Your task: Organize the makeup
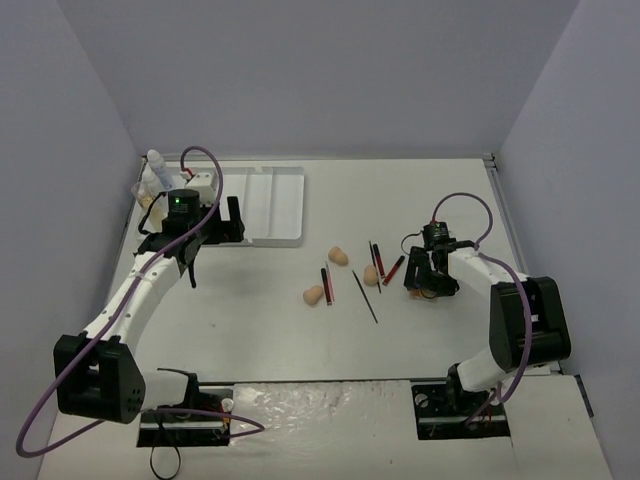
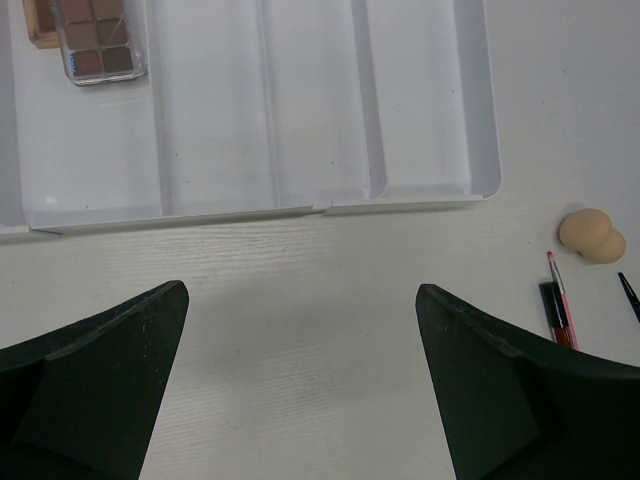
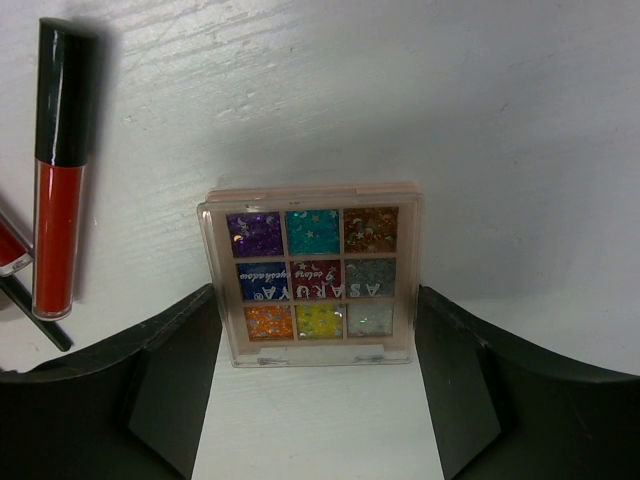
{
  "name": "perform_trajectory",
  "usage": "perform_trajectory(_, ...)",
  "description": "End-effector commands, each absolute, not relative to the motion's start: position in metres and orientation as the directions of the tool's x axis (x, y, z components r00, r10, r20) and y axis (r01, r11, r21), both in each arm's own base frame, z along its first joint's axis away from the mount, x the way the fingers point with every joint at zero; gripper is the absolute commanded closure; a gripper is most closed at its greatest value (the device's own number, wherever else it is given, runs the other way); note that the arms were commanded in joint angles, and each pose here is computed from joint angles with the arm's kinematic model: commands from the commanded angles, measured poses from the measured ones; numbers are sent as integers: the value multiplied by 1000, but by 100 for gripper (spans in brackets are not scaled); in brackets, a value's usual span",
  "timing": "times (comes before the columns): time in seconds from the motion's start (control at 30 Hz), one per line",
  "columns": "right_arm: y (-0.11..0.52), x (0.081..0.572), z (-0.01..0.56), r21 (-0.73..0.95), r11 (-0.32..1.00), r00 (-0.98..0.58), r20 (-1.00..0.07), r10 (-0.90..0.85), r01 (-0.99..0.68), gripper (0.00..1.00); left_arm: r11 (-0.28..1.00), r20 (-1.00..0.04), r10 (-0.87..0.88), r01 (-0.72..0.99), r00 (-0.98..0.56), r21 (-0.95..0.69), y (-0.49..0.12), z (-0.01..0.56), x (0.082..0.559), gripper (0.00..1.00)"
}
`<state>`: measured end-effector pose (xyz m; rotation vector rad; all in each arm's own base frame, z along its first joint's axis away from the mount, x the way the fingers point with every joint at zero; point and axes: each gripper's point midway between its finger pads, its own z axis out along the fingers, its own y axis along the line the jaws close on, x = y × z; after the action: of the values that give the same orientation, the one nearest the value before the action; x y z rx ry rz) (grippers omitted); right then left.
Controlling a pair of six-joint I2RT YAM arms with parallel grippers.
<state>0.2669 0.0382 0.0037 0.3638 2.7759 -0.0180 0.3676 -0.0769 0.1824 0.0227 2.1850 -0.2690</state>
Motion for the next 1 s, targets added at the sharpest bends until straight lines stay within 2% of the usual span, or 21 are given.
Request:
perform_trajectory(0.0, 55, 265, 9, 100, 973, -912, -338, 232, 210, 59, 959, -844, -116, 163, -524, -232, -90, 211, 377, 3)
perform_trajectory(0.17, 84, 291, 56, 147, 987, -867, -480, 135, 72, 68, 905, -814, -178, 233, -553, -355, -120, 231, 373, 3)
perform_trajectory(0.33, 140, 307, 104, 139, 978, -796, -604, -39, -153, 70, 830, -773, -184, 325, -607, -453, -156, 262, 365, 3)
perform_trajectory(0.47, 192, 318, 158, 116, 922, -678, -713, -181, -369, 71, 744, -708, -194, 369, -679, -557, -190, 278, 353, 3)
perform_trajectory(0.57, 230, 311, 183, 70, 834, -568, -762, -310, -548, 70, 667, -673, -175, 417, -718, -618, -223, 288, 342, 3)
perform_trajectory(0.73, 266, 306, 215, 42, 709, -423, -826, -371, -704, 70, 611, -637, -139, 441, -758, -658, -258, 291, 331, 3)
perform_trajectory(0.97, 282, 302, 235, 8, 635, -336, -854, -398, -772, 70, 574, -595, -130, 429, -793, -698, -281, 291, 326, 4)
